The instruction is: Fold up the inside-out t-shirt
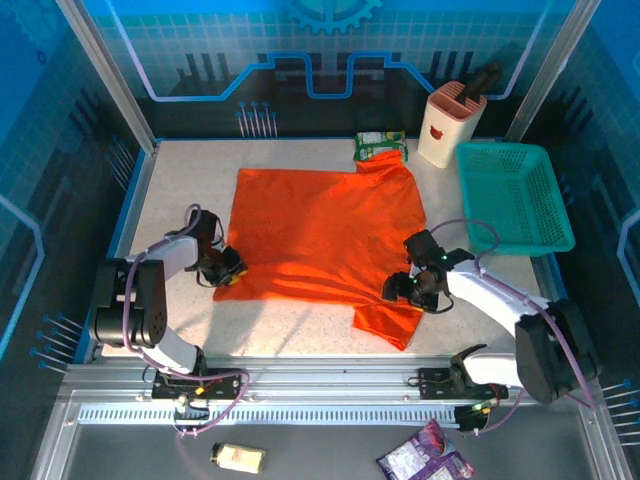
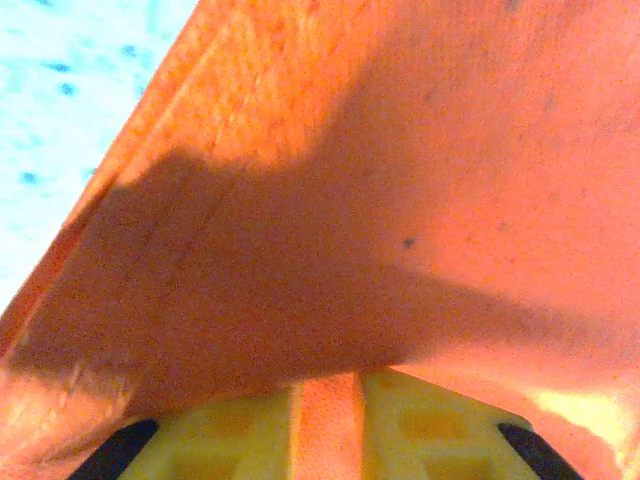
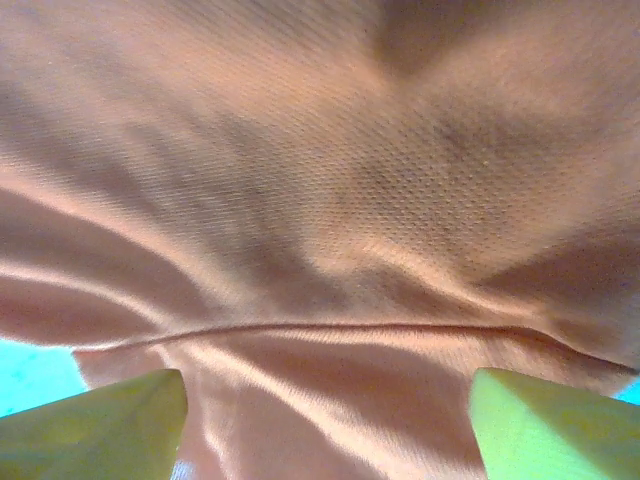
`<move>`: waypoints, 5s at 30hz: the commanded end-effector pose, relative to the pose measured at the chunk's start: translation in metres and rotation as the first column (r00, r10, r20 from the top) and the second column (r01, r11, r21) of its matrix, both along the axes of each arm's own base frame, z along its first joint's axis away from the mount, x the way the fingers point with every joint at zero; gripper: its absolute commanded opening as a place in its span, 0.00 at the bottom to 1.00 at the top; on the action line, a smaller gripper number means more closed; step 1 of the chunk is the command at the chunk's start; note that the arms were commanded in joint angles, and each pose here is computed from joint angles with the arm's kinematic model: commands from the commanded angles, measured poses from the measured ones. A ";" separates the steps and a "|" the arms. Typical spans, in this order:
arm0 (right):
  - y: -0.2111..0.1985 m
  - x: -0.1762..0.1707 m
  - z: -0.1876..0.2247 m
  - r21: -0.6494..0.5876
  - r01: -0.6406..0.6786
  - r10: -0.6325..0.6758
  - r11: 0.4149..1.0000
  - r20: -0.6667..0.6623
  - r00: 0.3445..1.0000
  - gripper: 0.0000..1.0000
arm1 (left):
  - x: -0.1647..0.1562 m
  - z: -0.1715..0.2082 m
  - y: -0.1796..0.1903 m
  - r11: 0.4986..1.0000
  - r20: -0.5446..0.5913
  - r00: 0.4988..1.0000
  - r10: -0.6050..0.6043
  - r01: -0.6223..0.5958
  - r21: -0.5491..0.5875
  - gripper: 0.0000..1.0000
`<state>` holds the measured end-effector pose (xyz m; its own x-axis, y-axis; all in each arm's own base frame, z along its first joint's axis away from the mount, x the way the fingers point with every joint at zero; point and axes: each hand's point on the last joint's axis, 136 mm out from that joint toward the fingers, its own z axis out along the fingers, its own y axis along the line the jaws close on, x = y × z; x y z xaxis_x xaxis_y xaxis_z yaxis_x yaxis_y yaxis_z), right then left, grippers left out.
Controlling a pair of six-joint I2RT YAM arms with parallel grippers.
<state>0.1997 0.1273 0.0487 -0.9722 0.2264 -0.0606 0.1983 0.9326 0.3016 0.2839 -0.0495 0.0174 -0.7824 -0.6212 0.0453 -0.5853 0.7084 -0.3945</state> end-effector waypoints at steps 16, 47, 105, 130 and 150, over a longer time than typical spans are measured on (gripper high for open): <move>0.132 -0.047 -0.008 0.079 -0.513 0.517 0.855 -0.054 0.854 0.78 | 0.028 0.052 -0.039 0.993 0.107 0.988 -0.109 0.112 -0.029 0.31; 0.039 0.182 0.089 0.270 -0.122 0.037 0.955 0.298 0.954 0.75 | -0.027 0.016 -0.008 0.991 0.023 0.994 0.104 -0.101 -0.087 0.31; 0.155 0.464 0.031 0.410 -0.218 -0.098 0.886 0.623 0.776 0.74 | -0.029 -0.013 -0.050 0.995 -0.082 0.992 -0.094 0.091 -0.039 0.33; 0.080 0.408 0.048 0.447 -0.154 -0.092 0.881 0.481 0.872 0.71 | -0.047 -0.016 -0.042 0.994 -0.110 0.988 -0.111 0.112 -0.001 0.33; 0.025 0.448 -0.034 0.418 0.142 -0.290 0.897 0.314 0.904 0.70 | -0.050 -0.009 -0.052 0.993 -0.036 0.995 -0.097 0.094 -0.074 0.33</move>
